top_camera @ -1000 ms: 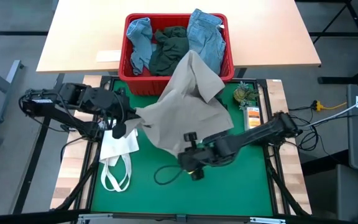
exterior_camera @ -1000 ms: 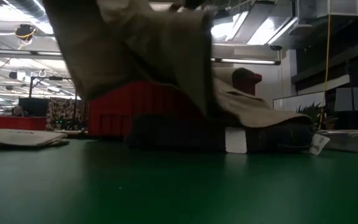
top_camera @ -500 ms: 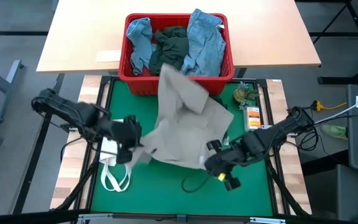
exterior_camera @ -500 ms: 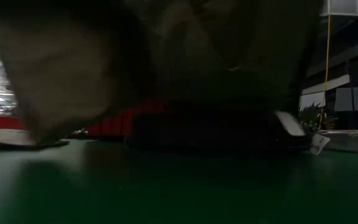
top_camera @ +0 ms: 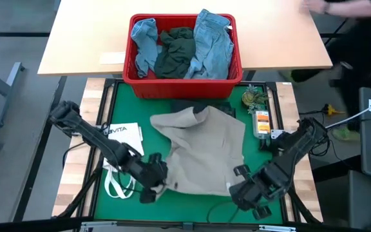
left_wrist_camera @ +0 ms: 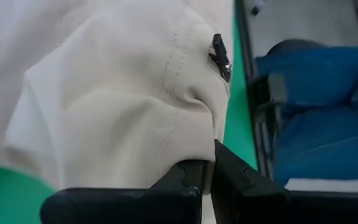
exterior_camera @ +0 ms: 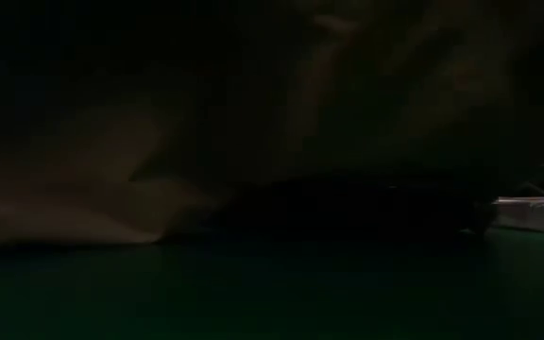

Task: Fold laundry
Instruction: Remove the brown shorts from the laundry bin

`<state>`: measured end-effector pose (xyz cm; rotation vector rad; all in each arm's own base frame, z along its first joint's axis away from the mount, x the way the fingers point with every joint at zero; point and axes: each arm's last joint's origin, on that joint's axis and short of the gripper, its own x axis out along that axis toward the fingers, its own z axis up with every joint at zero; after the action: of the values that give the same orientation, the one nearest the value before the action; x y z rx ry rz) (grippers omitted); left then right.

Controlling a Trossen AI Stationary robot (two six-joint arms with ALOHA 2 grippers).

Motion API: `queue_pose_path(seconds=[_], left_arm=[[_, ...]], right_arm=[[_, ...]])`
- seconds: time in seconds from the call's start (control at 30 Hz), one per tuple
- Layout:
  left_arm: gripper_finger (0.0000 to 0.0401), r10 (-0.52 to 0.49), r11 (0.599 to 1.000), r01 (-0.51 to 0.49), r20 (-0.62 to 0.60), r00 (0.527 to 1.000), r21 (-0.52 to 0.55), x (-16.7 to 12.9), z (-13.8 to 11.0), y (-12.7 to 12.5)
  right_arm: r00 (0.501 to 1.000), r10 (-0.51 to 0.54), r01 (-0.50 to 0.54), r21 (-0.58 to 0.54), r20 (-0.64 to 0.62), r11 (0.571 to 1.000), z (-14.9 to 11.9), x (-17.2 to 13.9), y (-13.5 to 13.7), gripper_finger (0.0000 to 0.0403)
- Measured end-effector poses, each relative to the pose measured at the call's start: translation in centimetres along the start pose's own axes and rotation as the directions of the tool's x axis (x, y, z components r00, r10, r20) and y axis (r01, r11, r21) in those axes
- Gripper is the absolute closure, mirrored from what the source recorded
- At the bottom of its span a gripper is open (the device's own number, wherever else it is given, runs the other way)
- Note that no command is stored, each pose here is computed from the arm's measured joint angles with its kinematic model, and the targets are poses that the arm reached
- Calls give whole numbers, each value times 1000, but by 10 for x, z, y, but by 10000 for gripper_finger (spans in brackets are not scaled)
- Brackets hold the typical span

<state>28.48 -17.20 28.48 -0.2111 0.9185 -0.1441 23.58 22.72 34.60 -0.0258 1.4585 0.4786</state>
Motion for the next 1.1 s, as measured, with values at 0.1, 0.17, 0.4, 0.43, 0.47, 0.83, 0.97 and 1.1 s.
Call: queue_pose_path(seconds=[0.1, 0.17, 0.4, 0.43, 0.47, 0.83, 0.97, 1.1], left_arm=[[395, -31, 999, 31, 28, 999, 9, 17, 2, -8], [395, -46, 999, 46, 35, 998, 10, 27, 2, -11], [371, -149, 989, 149, -12, 989, 10, 44, -1, -18], [364, -158, 987, 158, -23, 987, -3, 45, -2, -19], [355, -165, 986, 165, -33, 986, -16, 45, -2, -19], [247, -298, 953, 285, -149, 943, -100, 44, -7, -22], [229, -287, 957, 265, -252, 924, -120, 42, -20, -25], [225, -186, 979, 142, -358, 915, -147, 39, -37, -25]], right_arm=[[997, -20, 24, 52, -76, 998, -9, 5, 8, 402], [995, -24, 31, 68, -92, 997, -13, 7, 13, 402], [995, 17, -4, 121, -102, 993, -15, 8, 20, 402], [994, 23, -10, 123, -108, 992, -16, 8, 21, 402], [993, 27, -13, 126, -112, 992, -16, 8, 20, 402], [993, 35, -20, 128, -116, 992, -16, 8, 20, 402], [992, 37, -22, 128, -117, 992, -16, 8, 21, 402], [993, 37, -22, 128, -116, 992, -16, 8, 21, 402]])
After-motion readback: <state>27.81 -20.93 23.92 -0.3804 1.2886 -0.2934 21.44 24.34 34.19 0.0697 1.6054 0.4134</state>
